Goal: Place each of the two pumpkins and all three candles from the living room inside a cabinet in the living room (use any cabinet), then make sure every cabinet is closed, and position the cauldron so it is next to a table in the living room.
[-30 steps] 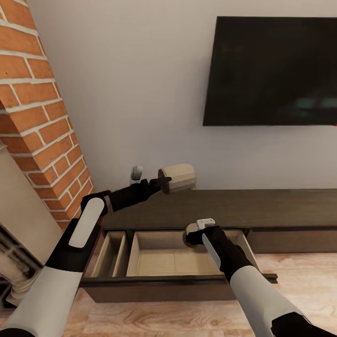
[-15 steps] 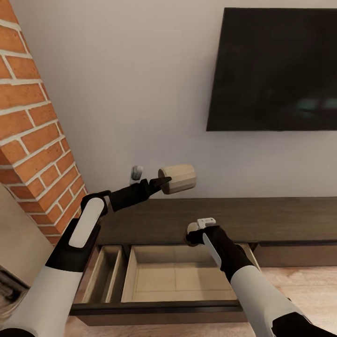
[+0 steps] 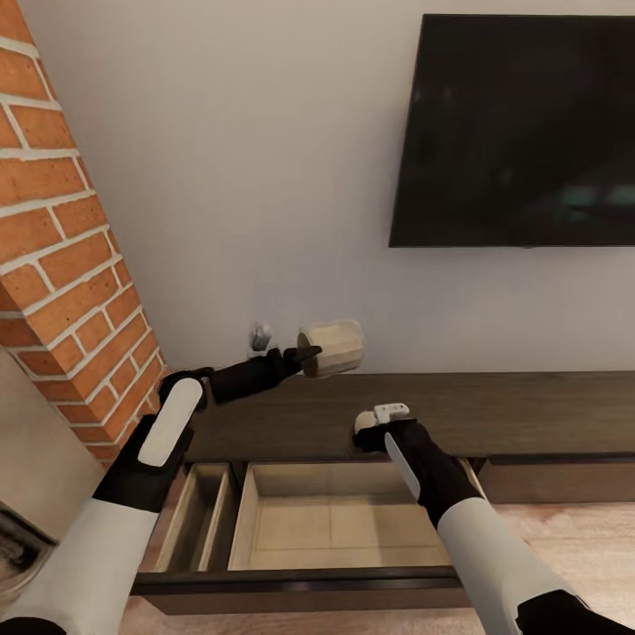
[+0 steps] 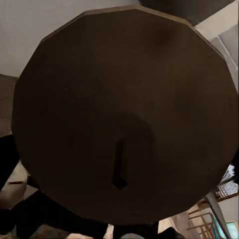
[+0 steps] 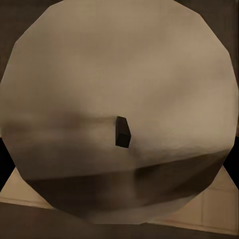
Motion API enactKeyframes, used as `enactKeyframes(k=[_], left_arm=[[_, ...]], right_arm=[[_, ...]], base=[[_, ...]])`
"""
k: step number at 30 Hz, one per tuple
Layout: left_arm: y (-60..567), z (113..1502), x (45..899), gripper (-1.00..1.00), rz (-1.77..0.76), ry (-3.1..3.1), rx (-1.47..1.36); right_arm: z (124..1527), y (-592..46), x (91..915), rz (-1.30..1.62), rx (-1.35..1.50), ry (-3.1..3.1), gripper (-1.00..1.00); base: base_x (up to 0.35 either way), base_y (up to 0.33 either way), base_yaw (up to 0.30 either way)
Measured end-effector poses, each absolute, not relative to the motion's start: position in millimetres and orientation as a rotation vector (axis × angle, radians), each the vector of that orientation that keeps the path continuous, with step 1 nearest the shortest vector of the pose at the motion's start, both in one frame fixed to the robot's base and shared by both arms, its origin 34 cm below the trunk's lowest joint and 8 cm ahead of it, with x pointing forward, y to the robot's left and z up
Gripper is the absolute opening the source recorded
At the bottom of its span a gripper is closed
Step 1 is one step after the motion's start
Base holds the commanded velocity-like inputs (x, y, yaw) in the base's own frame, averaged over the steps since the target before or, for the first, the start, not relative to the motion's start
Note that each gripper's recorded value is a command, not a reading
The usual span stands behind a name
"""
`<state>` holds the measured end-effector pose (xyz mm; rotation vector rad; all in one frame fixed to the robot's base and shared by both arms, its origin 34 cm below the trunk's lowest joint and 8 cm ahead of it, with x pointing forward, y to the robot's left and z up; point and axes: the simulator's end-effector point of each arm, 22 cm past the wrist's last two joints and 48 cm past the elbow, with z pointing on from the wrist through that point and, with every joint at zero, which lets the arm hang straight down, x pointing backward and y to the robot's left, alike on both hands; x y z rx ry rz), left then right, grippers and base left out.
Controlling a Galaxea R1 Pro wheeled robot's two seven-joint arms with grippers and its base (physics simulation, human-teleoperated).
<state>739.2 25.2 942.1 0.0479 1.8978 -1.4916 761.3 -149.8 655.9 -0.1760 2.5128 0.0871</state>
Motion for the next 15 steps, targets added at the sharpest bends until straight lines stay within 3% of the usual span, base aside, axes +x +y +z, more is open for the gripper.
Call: enactKeyframes(k=[7,15], left_arm=[[60.8,896.3,749.1,-1.0,-1.292,2.032,0.074],[75.4,878.0,734.7,-1.0,-1.265,2.119,0.106]], right_arm=[[648.8,-153.3,747.9,0.068,-0.196,2.591,-1.0],[659.0,-152.0,746.9,0.067,-0.209,2.607,-1.0]], base=[[0.0,0.0,0.0],[0.0,0.0,0.0]])
